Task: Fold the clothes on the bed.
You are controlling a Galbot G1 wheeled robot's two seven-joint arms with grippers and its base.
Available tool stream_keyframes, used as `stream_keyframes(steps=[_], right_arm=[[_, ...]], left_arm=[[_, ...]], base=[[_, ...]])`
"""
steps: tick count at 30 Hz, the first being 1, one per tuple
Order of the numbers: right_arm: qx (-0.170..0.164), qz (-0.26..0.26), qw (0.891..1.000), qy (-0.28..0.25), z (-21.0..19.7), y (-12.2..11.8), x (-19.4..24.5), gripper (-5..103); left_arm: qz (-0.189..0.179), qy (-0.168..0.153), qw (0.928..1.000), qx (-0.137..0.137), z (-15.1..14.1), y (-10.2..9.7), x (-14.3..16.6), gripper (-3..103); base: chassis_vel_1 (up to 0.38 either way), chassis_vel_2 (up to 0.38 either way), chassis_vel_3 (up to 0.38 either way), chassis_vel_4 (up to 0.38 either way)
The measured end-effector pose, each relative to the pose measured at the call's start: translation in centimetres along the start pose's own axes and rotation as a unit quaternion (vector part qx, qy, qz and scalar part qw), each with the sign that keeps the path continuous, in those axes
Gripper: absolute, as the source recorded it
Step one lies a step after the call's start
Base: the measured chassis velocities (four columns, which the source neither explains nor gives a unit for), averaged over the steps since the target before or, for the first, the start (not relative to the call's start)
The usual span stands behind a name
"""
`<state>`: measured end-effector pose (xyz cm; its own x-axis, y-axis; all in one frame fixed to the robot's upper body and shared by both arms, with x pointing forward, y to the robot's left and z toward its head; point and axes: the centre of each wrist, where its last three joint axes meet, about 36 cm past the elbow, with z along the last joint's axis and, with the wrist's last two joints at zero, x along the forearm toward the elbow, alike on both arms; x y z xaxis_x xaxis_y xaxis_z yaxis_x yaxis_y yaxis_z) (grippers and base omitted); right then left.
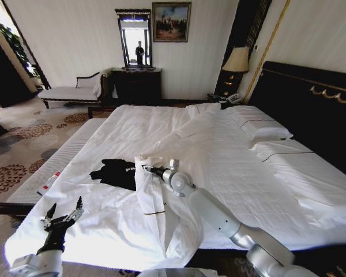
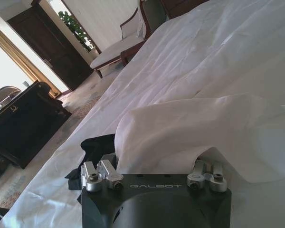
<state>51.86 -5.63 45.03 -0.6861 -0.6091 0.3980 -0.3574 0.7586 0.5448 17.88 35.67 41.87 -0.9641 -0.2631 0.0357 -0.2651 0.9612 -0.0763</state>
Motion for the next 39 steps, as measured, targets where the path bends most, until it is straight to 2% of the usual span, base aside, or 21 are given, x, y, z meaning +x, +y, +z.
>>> stream_keyframes(steps=[1,2,4,8,9,10,14,16,19,22,24,27,30,32,35,37,39], right_arm=[[-0.001,0.002,1.000,-0.002,0.0,0.0,-0.2,73],[-0.002,0.005,1.000,-0.003,0.1,-0.2,-0.5,62],[-0.002,0.008,1.000,-0.005,0.1,-0.3,-0.6,62],[-0.011,0.005,1.000,-0.021,-0.4,-0.8,-0.5,41],[-0.011,0.005,1.000,-0.021,-0.4,-0.8,-0.5,41],[-0.015,-0.001,0.999,-0.029,-0.6,-1.0,-0.3,41],[-0.030,-0.028,0.997,-0.069,-1.2,-1.9,1.1,19],[-0.033,-0.032,0.996,-0.076,-1.3,-2.0,1.4,19],[-0.057,-0.050,0.991,-0.112,-1.6,-2.5,4.1,3],[-0.071,-0.060,0.986,-0.136,-1.8,-2.8,5.9,2],[-0.091,-0.066,0.978,-0.176,-1.5,-4.2,9.0,1],[-0.098,-0.066,0.973,-0.197,-1.4,-5.1,10.6,1],[-0.107,-0.049,0.957,-0.263,-1.8,-7.6,15.5,1],[-0.109,-0.045,0.954,-0.276,-1.9,-7.8,16.4,1],[-0.117,-0.022,0.932,-0.344,-1.4,-7.6,21.4,1],[-0.116,-0.015,0.928,-0.353,-1.1,-7.6,22.2,1],[-0.108,0.014,0.920,-0.377,0.0,-7.6,24.2,1]], left_arm=[[0.000,0.000,1.0000,-0.001,0.0,0.0,0.0,100],[0.000,0.000,1.0000,-0.002,-0.1,0.1,0.0,100],[0.000,0.000,1.0000,-0.003,-0.1,0.1,0.0,100],[0.000,0.000,1.0000,-0.004,-0.2,0.1,0.0,100],[0.000,0.000,1.0000,-0.004,-0.2,0.1,0.0,100],[0.001,0.000,1.0000,-0.005,-0.2,0.1,0.0,100],[0.002,0.000,1.0000,-0.005,-0.2,-0.1,0.0,100],[0.002,0.000,1.0000,-0.005,-0.2,-0.2,0.0,100],[0.003,-0.001,1.0000,-0.005,-0.3,-0.3,0.0,100],[0.003,-0.001,1.0000,-0.005,-0.2,-0.2,0.0,100],[0.003,-0.001,1.0000,-0.004,-0.1,-0.3,0.0,100],[0.004,-0.001,1.0000,-0.002,-0.1,-0.4,0.0,100],[0.006,-0.001,1.0000,0.001,0.0,-0.6,-0.1,100],[0.007,-0.002,1.0000,0.001,0.0,-0.6,-0.1,100],[0.012,-0.008,0.9999,0.003,-0.4,-0.9,-0.3,100],[0.013,-0.009,0.9999,0.004,-0.6,-1.0,-0.4,100],[0.017,-0.012,0.9998,0.005,-0.8,-1.1,-0.6,100]], base=[[0.000,0.000,0.000,0.000],[0.000,0.000,0.000,0.000],[0.000,0.000,0.000,0.000],[0.000,0.000,0.000,0.000],[0.000,0.000,0.000,0.000],[0.000,0.000,0.000,0.000],[0.000,0.000,0.000,0.000],[0.000,0.000,0.000,0.000],[0.000,0.000,0.000,0.000],[0.000,0.000,0.000,0.000],[0.000,0.000,0.000,0.000],[0.000,0.000,0.000,0.000],[0.000,0.000,0.000,0.000],[0.000,0.000,0.000,0.000],[0.000,0.000,0.000,0.000],[0.000,0.000,0.000,0.000],[0.000,0.000,0.000,0.000]])
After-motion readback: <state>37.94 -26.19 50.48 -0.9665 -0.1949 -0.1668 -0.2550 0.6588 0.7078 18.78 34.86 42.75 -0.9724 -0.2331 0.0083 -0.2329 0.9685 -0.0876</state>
